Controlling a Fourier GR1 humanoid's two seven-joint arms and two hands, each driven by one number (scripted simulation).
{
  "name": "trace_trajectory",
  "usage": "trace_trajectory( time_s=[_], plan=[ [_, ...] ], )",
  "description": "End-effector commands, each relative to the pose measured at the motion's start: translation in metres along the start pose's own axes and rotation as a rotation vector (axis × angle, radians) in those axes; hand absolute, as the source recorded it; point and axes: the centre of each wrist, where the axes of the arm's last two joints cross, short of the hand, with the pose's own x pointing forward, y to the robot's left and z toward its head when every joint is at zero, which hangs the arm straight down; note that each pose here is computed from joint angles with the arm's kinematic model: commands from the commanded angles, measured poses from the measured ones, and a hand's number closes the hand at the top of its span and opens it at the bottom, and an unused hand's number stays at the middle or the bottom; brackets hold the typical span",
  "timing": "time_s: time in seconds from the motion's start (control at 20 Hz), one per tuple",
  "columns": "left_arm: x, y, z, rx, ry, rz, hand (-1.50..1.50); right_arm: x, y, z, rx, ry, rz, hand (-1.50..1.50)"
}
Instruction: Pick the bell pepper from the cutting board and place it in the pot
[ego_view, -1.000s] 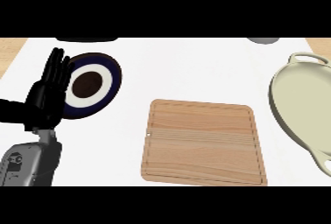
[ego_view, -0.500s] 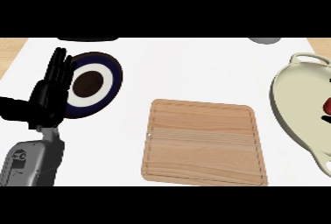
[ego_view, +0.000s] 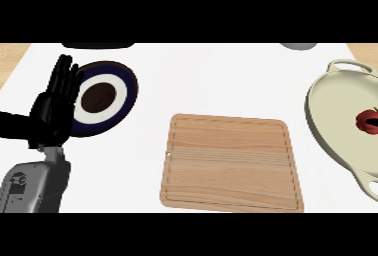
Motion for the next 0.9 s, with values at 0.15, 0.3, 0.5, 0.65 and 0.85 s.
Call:
trace_trajectory(
  time_s=[0.15, 0.3, 0.5, 0.65, 0.85],
  plan=[
    [0.014, 0.021, -0.007, -0.004, -0.001, -0.009, 0.0, -0.013, -0.023, 0.011, -0.12, 0.085, -0.267, -1.5],
    [-0.007, -0.002, 0.011, -0.021, -0.006, 0.013, 0.0, -0.014, -0.059, 0.014, -0.195, 0.06, -0.336, -1.5],
    [-0.002, -0.009, 0.004, -0.008, 0.001, 0.001, 0.0, -0.033, -0.085, 0.048, -0.247, 0.046, -0.364, -1.5],
    [0.019, -0.011, -0.009, -0.019, -0.019, -0.001, 0.0, -0.032, -0.11, 0.057, -0.31, 0.03, -0.411, -1.5],
    [0.004, 0.004, -0.007, -0.012, -0.005, 0.003, 0.0, -0.048, -0.115, 0.086, -0.326, 0.036, -0.398, -1.5]
  ],
)
